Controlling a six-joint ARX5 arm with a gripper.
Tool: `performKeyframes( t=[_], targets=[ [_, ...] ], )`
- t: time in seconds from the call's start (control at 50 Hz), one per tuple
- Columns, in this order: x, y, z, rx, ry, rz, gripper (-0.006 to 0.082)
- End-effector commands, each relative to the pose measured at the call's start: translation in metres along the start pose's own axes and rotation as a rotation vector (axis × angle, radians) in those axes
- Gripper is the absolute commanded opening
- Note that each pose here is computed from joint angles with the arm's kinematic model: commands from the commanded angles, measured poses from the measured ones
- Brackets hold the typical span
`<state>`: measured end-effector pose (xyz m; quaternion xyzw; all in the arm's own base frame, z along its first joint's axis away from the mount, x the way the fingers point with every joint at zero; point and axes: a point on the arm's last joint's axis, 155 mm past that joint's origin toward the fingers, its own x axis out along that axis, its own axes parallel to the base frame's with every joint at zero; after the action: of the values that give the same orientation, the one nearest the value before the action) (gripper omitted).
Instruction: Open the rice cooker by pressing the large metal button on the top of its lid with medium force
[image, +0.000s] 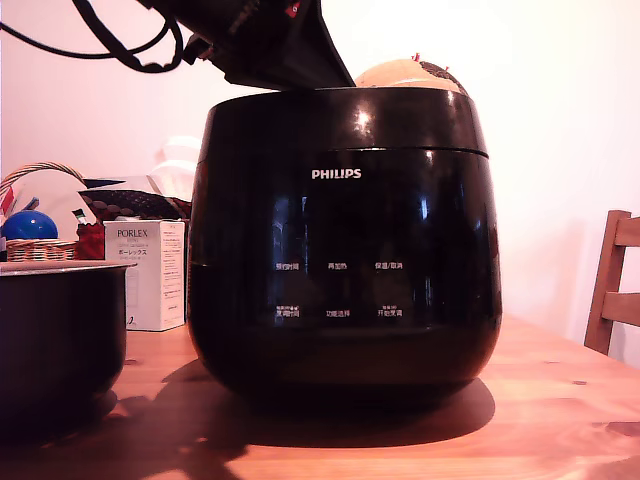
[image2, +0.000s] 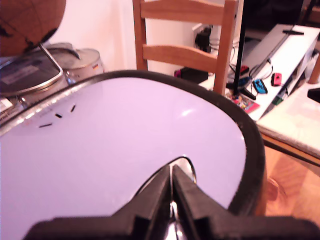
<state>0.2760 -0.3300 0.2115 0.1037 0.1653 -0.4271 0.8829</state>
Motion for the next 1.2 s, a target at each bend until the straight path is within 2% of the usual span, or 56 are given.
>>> performKeyframes(
  t=[0.0, 0.24, 0.36, 0.6, 0.86, 1.18],
  targets=[
    [0.013, -0.005, -0.084, -0.011, 0.237, -0.012, -0.0024],
    [0.018, -0.006, -0.105, -0.024, 0.301, -0.014, -0.0024],
    [0.019, -0.006, -0.102, -0.035, 0.289, -0.012, -0.0024],
    [0.016, -0.003, -0.061, -0.037, 0.146, -0.006, -0.0024],
    [-0.015, 0.001, -0.004, -0.055, -0.033, 0.014, -0.0024],
    [-0.039, 0.007, 0.022, -0.055, -0.116, 0.045, -0.0024]
  ],
)
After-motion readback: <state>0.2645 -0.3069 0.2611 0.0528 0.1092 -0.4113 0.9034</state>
